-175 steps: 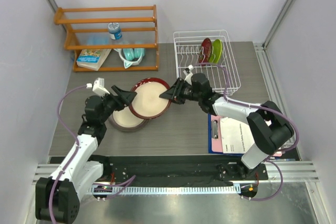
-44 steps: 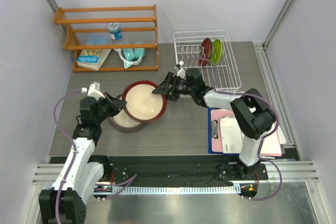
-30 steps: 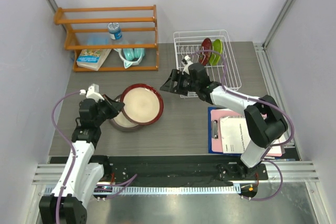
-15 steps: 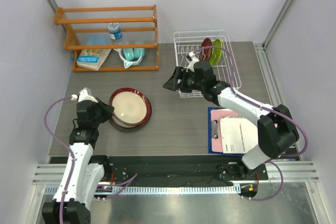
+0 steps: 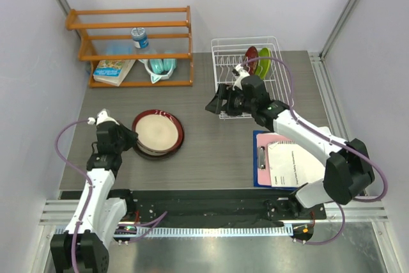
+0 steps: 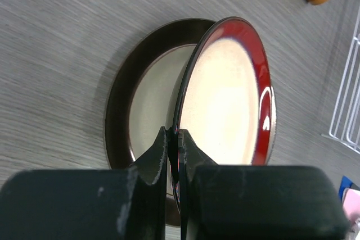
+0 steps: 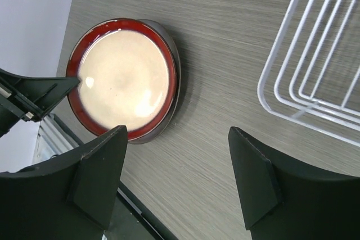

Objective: Unload the plates from the dish rack

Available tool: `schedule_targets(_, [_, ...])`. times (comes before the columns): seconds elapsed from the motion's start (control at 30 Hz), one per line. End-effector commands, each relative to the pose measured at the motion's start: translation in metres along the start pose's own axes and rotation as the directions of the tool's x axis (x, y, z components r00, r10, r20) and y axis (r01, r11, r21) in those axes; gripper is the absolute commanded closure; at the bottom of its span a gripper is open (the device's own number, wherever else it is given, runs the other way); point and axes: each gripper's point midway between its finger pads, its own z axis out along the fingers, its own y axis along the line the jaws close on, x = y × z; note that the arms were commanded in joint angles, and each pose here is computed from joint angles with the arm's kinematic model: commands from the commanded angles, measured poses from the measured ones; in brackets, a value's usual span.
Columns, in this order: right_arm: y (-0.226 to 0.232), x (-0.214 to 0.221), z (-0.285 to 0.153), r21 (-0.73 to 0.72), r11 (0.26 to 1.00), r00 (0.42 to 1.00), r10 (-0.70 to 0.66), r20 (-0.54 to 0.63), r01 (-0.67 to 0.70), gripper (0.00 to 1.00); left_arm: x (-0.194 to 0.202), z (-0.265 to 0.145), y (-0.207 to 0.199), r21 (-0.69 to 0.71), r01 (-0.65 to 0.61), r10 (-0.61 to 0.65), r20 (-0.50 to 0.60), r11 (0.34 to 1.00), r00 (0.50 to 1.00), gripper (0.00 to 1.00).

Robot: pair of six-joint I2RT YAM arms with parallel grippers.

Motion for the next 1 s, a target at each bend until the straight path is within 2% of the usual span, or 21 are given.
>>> schedule_targets(0.0, [0.014,-0.042,-0.032,0.02,0.997,0.99,-0.073,0.121,0.072,0.2,-0.039,0.004,-0.017,0.047,0.031,-0.037,0.145,0.998,0.989,0.99])
schedule_targets(0.1, [0.013,-0.049,-0.039,0.03,0.997,0.987,-0.077,0.14,0.073,0.19,-0.031,0.011,-0.009,0.013,0.023,-0.025,0.122,1.0,0.992,0.92])
schedule_targets(0.17, [0.009,-0.051,-0.041,0.045,0.996,0.987,-0.078,0.139,0.073,0.19,-0.027,0.016,-0.003,0.0,0.025,-0.025,0.125,1.0,0.992,0.84])
schedule_targets(0.27, [0.002,-0.058,-0.041,0.064,0.996,0.987,-0.076,0.144,0.067,0.19,-0.024,0.022,0.004,-0.015,0.028,-0.026,0.14,0.999,0.99,0.88])
schedule_targets(0.33, [-0.003,-0.064,-0.043,0.076,0.995,0.986,-0.072,0.151,0.061,0.19,-0.026,0.024,0.007,-0.024,0.03,-0.026,0.16,0.999,0.987,0.84])
schedule_targets(0.43, [-0.011,-0.069,-0.045,0.096,0.994,0.985,-0.07,0.159,0.056,0.19,-0.028,0.03,0.004,-0.013,0.018,-0.016,0.154,1.0,0.988,0.82])
schedule_targets(0.6, [-0.03,-0.082,-0.05,0.142,0.989,0.983,-0.068,0.171,0.044,0.19,-0.017,0.043,0.008,-0.04,0.002,0.001,0.082,0.999,0.997,0.81])
schedule_targets(0.67, [-0.041,-0.09,-0.05,0.17,0.985,0.982,-0.067,0.176,0.036,0.18,-0.017,0.047,0.008,-0.042,-0.001,0.004,0.075,0.999,0.997,0.78])
schedule_targets(0.7, [-0.046,-0.093,-0.049,0.183,0.982,0.982,-0.074,0.175,0.041,0.18,-0.016,0.05,0.008,-0.05,-0.002,0.005,0.064,0.999,0.998,0.75])
schedule_targets(0.73, [-0.056,-0.093,-0.05,0.233,0.972,0.982,-0.079,0.169,0.039,0.18,-0.015,0.052,0.01,-0.062,-0.004,0.007,0.05,0.998,0.999,0.68])
schedule_targets(0.77, [-0.064,-0.102,-0.049,0.267,0.963,0.981,-0.086,0.176,0.036,0.18,-0.014,0.053,0.01,-0.068,-0.01,0.012,0.036,0.998,0.999,0.68])
schedule_targets(0.83, [-0.08,-0.109,-0.051,0.327,0.944,0.977,-0.096,0.192,0.029,0.18,-0.013,0.057,0.009,-0.074,-0.027,0.028,0.013,0.997,1.0,0.61])
schedule_targets(0.87, [-0.083,-0.117,-0.053,0.352,0.935,0.971,-0.11,0.212,0.029,0.18,-0.015,0.057,0.01,-0.086,-0.029,0.03,0.012,0.996,0.999,0.61])
schedule_targets(0.97, [-0.109,-0.139,-0.057,0.472,0.881,0.958,-0.147,0.245,0.014,0.16,-0.021,0.053,0.012,-0.1,-0.032,0.036,0.037,0.994,0.999,0.47])
